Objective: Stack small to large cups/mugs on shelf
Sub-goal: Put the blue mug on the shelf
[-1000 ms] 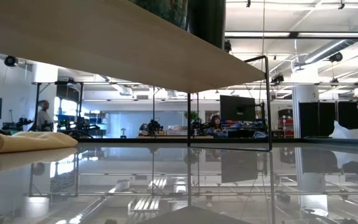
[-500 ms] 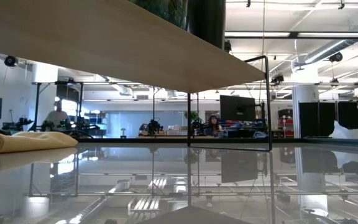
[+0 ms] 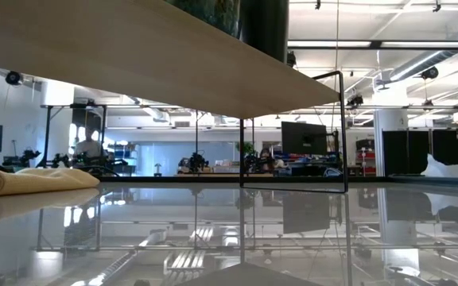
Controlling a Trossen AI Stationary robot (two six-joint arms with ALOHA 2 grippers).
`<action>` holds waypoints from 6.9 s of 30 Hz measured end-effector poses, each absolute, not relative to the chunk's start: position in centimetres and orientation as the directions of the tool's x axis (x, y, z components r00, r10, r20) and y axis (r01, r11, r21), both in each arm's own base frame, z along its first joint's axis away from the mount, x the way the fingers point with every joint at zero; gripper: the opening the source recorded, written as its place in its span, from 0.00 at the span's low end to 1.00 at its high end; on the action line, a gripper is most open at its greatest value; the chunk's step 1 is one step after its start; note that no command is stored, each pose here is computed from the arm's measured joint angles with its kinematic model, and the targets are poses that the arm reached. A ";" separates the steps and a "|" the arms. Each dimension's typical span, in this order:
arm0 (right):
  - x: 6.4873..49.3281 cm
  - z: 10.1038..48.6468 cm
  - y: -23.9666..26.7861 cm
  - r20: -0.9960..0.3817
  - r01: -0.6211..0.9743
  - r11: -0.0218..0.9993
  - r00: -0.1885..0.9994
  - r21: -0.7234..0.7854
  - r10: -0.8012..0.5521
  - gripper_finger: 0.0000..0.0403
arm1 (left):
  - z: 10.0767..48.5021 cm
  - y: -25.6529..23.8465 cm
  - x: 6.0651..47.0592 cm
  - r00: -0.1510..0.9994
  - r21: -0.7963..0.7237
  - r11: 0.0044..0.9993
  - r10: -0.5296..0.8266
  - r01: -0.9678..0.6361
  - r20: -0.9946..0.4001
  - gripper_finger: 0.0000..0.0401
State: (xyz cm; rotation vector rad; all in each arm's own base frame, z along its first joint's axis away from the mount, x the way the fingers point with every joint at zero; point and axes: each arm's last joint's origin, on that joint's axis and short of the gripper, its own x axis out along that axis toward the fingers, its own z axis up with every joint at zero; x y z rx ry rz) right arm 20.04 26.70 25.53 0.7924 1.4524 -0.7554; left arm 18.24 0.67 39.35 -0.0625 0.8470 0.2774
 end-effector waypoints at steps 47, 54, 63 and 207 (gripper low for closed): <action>25.9 25.0 27.8 -0.994 0.663 0.746 -0.032 0.055 0.102 0.02 | 39.5 0.9 15.6 0.580 0.127 0.933 0.312 -0.337 -0.753 0.27; 30.3 31.9 24.1 -0.972 0.617 0.758 0.210 0.212 0.101 0.02 | 38.1 1.0 13.3 0.580 0.098 0.910 0.336 -0.403 -0.742 0.27; 33.4 37.9 20.1 -0.880 0.491 0.774 0.441 0.399 0.174 0.02 | 34.3 1.0 11.4 0.574 0.032 0.881 0.335 -0.472 -0.747 0.27; 38.8 37.0 22.2 -0.747 0.360 0.740 0.602 0.568 0.281 0.22 | 32.7 -4.7 13.1 0.834 -0.214 0.842 -0.529 0.495 -0.154 0.07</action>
